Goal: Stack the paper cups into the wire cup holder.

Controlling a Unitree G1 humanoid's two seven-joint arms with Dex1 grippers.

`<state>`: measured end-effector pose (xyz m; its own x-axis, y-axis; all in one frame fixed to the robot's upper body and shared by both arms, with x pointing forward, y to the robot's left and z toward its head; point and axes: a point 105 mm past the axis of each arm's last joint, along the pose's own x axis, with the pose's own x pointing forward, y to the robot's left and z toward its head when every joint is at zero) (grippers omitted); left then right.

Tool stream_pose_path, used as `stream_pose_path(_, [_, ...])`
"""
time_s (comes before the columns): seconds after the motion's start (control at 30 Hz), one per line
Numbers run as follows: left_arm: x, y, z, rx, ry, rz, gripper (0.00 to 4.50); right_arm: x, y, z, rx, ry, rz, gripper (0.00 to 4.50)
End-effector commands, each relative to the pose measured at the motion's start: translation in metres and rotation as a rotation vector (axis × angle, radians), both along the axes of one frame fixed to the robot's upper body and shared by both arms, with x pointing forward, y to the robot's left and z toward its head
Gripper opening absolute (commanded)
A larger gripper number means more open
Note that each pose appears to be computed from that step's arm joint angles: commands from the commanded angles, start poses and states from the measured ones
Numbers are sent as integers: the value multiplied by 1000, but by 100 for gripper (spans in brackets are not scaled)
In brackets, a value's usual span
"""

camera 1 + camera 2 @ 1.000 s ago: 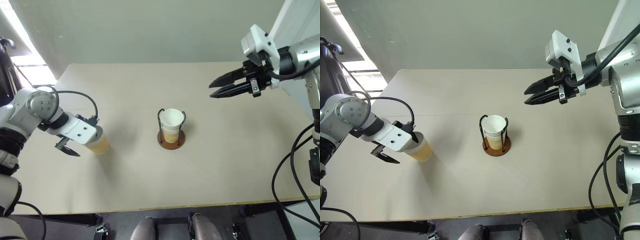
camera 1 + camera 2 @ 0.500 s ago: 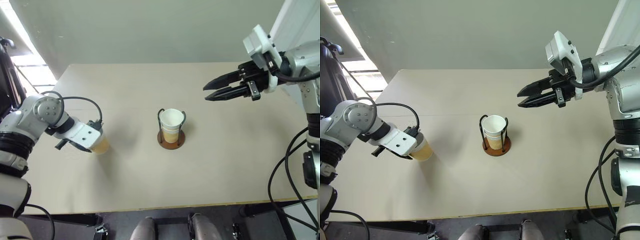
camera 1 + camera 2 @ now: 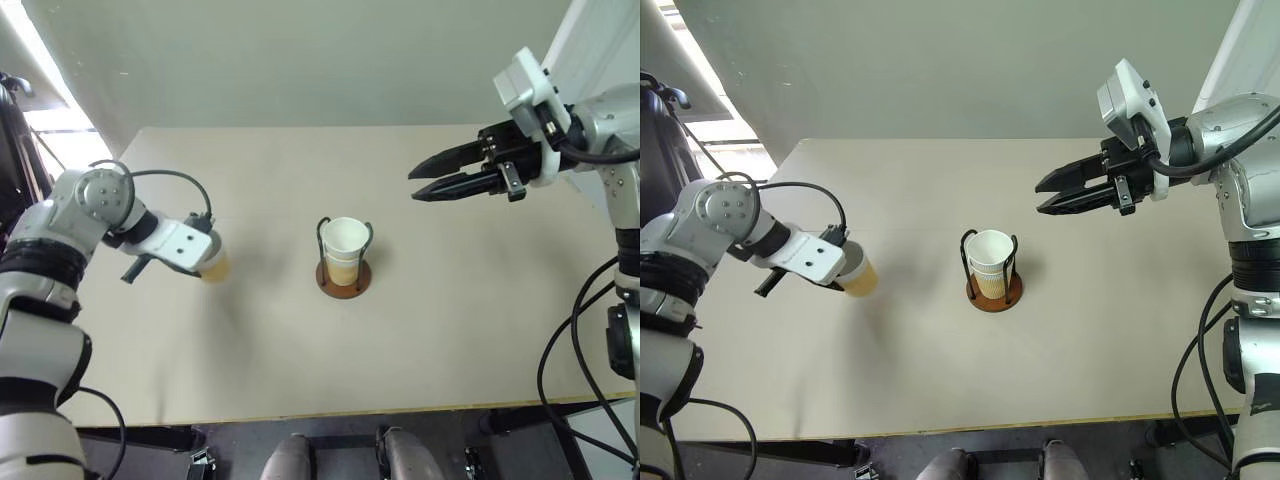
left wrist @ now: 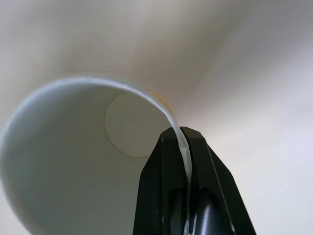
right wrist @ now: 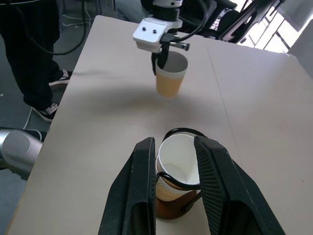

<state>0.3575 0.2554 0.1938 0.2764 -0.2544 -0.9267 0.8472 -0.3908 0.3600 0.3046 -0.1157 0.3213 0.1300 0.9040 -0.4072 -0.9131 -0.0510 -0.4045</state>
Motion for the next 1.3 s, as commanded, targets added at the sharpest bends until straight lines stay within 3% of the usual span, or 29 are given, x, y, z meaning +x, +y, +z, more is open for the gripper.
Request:
stream_pose_path(0.03, [16,-18,28,-25,-103,-35,3,-4,-5,12,-3,-59,-11,122])
stream_pose_path(0.2, [37,-62,61,-81,-239,-108,3,-4,-13,10,-6,-45,-32,122])
stream_pose_path(0.47, [51,-117,106,-129,-409,-186,3,-2,-24,7,-13,-41,-51,122])
stream_pose_path(0.7, [40,-164,145,-235,-425,-274,3,-4,-29,6,-32,-34,-58,122])
stream_pose_path(0.93, [17,-184,154,-262,-298,-398,3,-7,-34,4,-56,-3,-66,122])
stream_pose_path(1.17, [16,-182,146,-186,-282,-427,3,-9,-35,3,-63,13,-69,122])
stream_pose_path(1.3, [13,-188,140,-218,-246,-448,3,-10,-35,1,-75,30,-71,122])
